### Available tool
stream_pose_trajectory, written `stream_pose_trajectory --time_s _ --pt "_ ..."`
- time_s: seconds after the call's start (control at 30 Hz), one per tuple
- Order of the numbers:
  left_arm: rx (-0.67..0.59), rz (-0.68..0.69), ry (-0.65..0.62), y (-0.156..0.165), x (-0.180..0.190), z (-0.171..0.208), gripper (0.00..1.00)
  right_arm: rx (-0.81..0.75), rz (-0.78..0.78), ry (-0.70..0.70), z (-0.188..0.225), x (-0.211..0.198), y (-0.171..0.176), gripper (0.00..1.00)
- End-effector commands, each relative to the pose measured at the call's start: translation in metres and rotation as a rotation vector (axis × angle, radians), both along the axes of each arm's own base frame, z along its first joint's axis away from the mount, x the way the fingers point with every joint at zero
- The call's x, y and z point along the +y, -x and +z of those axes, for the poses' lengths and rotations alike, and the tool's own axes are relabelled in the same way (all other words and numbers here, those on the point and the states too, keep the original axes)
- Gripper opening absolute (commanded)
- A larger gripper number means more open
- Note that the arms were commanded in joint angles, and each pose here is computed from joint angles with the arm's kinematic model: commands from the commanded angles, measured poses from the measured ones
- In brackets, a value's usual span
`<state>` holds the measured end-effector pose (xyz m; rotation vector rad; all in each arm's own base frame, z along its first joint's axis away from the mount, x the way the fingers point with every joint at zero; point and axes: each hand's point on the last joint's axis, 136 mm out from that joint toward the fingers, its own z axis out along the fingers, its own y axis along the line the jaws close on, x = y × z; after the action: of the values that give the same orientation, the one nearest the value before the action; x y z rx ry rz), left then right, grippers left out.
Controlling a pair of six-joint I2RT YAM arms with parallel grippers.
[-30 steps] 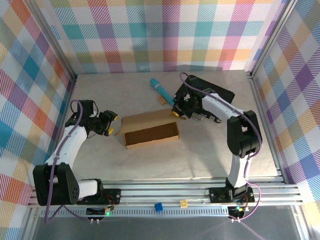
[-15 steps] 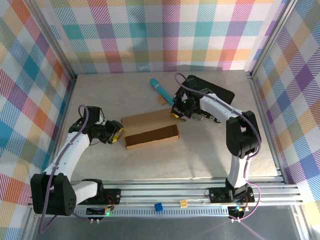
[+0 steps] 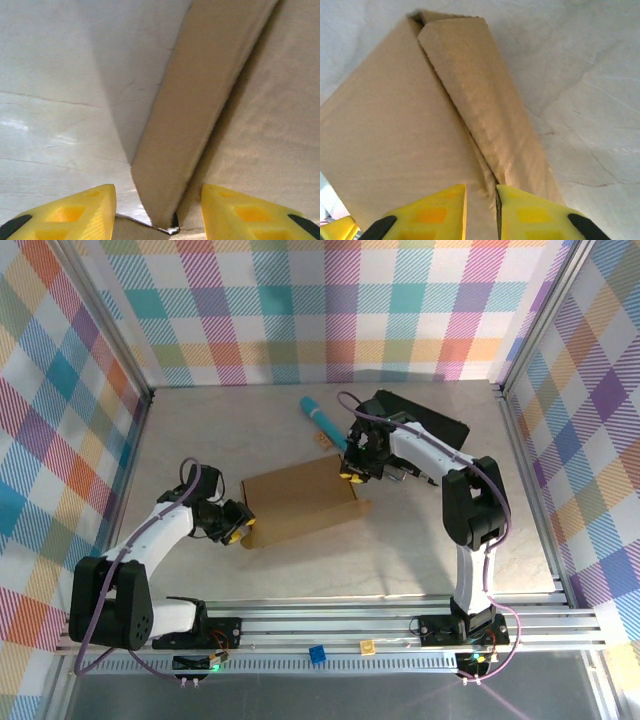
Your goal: Fold the paper box
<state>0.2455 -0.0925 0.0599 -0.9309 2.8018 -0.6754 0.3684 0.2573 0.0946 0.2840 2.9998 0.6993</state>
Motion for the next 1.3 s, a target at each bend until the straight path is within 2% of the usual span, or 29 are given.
stream_pose_trajectory --time_s 0.0,0.17,0.43,0.7,0.9,1.03,1.1,1.17,1.27 --pt "0.007 -0.020 -0.055 0.006 0.006 -0.012 0.47 0.014 0.041 0.054 0.004 -0.008 0.005 0.23" --pt "-0.004 -0.025 -0.055 0.002 0.004 -0.012 0.45 -0.002 0.051 0.065 0.010 -0.011 0.005 0.27" --pt "-0.052 -0.039 -0.076 -0.009 0.006 0.007 0.34 -0.024 0.088 0.079 0.010 -0.019 0.007 0.33" --pt "-0.008 -0.071 -0.098 -0.005 0.008 -0.009 0.31 -0.005 0.176 0.011 -0.006 -0.012 0.016 0.43" --pt "0.004 -0.109 -0.159 -0.007 0.015 -0.012 0.31 0.017 0.177 -0.009 -0.015 -0.011 0.023 0.45" --pt "0.003 -0.122 -0.170 -0.008 0.017 -0.013 0.25 0.014 0.176 -0.012 -0.014 -0.012 0.024 0.45" --pt "0.008 -0.132 -0.182 -0.006 0.019 -0.016 0.19 0.002 0.178 -0.012 -0.012 -0.013 0.023 0.49" --pt "0.012 -0.136 -0.192 -0.005 0.023 -0.017 0.19 -0.021 0.179 -0.032 -0.008 -0.014 0.021 0.55" --pt "0.005 -0.154 -0.211 -0.004 0.027 -0.017 0.18 -0.054 0.189 -0.143 0.003 -0.009 0.018 0.64"
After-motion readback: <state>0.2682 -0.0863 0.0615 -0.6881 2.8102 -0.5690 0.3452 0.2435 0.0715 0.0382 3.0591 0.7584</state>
